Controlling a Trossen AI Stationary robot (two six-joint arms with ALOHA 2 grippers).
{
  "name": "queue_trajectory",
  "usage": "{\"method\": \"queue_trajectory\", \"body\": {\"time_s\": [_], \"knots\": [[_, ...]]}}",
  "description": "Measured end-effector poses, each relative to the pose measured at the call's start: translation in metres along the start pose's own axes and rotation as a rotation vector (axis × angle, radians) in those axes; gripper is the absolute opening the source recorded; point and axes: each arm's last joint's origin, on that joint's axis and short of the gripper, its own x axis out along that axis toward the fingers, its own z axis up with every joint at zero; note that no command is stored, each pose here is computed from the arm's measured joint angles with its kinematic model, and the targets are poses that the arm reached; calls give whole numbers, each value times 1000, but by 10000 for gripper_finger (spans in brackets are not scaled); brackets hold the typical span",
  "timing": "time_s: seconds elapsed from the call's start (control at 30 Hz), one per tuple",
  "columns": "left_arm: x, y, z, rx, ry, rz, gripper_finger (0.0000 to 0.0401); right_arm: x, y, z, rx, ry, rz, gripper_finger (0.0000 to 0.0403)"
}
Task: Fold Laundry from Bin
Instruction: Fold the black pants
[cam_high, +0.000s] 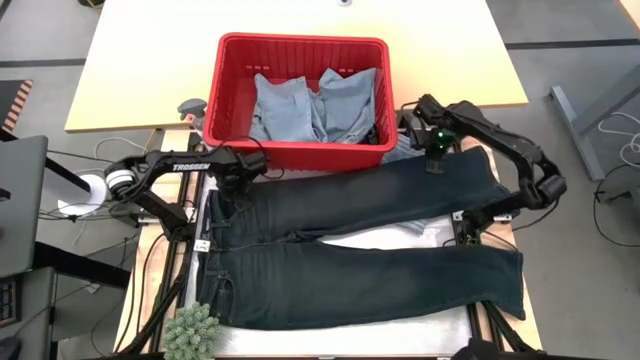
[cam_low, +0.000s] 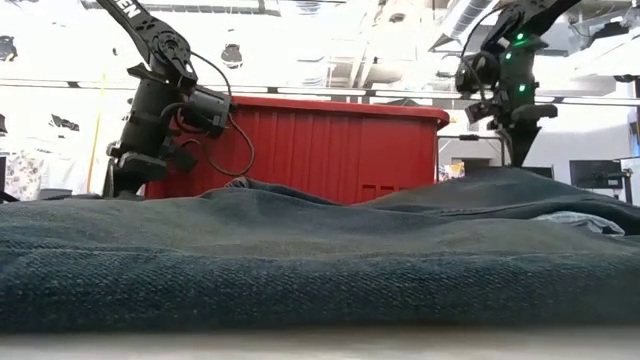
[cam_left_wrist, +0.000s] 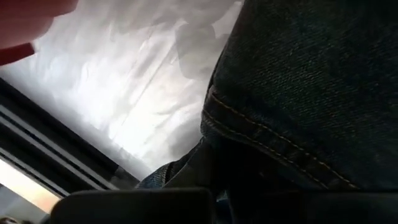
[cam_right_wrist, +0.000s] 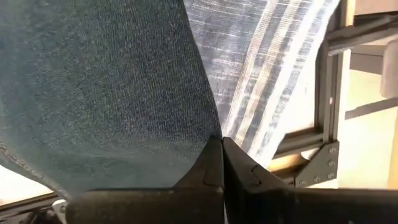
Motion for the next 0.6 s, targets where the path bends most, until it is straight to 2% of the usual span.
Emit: {"method": "queue_trajectory", "body": {"time_s": [0.2,0.47,0.6], "knots": [[-37,1,3,-43,-103,-29,0,-21,14,-8,13,-42,-43,14],[-97,4,-7,-65,-250,-27,0,-50,39,-21,37,-132,-106,14],[-112,4,-14,-59,-284,-43,0,-64,52,-28,61,-184,-135,14]]}}
